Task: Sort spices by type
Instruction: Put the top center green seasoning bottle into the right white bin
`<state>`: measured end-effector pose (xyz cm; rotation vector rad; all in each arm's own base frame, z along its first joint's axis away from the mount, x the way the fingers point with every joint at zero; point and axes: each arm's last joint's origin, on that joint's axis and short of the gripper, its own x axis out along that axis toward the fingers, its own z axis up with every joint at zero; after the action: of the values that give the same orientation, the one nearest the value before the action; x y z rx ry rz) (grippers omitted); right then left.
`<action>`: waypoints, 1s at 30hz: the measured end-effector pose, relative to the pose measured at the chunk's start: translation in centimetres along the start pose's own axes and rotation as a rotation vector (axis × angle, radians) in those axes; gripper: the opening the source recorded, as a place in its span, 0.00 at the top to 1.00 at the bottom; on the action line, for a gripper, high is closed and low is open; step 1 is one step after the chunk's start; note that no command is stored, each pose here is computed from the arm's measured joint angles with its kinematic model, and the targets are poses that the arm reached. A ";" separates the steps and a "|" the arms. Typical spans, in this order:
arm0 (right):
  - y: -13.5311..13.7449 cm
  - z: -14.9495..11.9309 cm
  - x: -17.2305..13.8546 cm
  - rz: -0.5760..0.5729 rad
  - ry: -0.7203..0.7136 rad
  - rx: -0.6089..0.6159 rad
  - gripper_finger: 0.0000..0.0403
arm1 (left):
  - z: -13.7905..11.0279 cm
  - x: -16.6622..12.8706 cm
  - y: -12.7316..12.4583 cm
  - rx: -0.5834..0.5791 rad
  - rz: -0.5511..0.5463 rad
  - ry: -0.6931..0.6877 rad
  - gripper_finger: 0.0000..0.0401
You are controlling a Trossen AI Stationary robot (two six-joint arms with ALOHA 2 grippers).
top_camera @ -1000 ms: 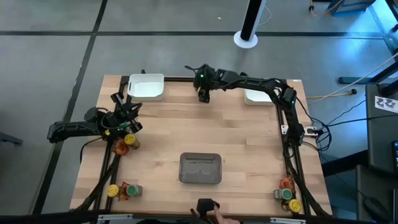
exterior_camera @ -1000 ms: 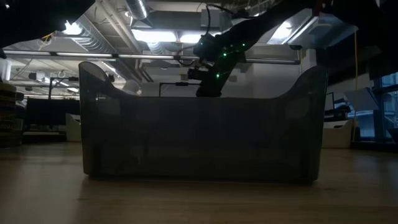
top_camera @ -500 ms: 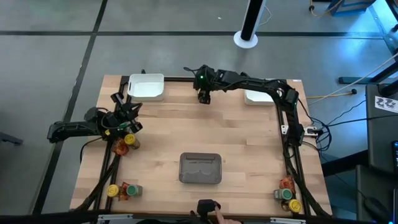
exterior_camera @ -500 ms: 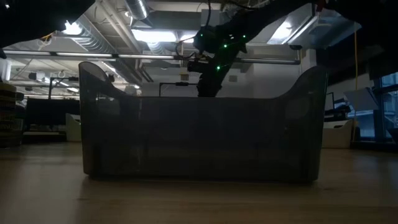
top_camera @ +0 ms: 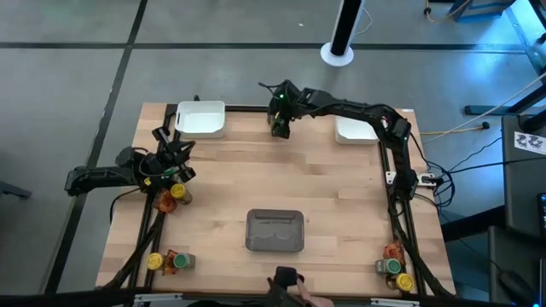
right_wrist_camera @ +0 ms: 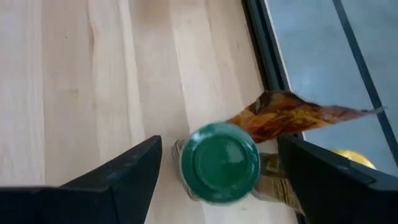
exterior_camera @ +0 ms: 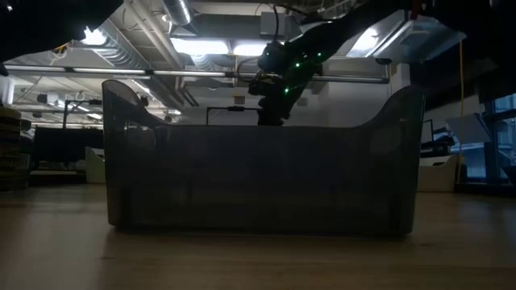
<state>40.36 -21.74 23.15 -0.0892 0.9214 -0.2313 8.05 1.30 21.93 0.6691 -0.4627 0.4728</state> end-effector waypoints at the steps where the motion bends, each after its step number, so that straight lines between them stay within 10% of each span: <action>1: 0.0 -0.2 0.3 0.004 0.012 0.002 0.20 | 0.0 0.0 0.0 0.000 0.000 0.000 0.99; 15: 0.4 -1.2 2.2 0.056 0.066 -0.012 0.22 | 0.0 0.0 0.0 0.001 0.000 0.001 0.99; 30: 0.5 -1.2 2.2 0.065 0.065 -0.072 0.49 | 0.0 0.0 0.0 0.000 0.000 0.000 0.99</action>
<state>40.79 -21.74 20.62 -0.1191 0.9959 -0.1415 8.05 1.30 21.92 0.6692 -0.4622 0.4726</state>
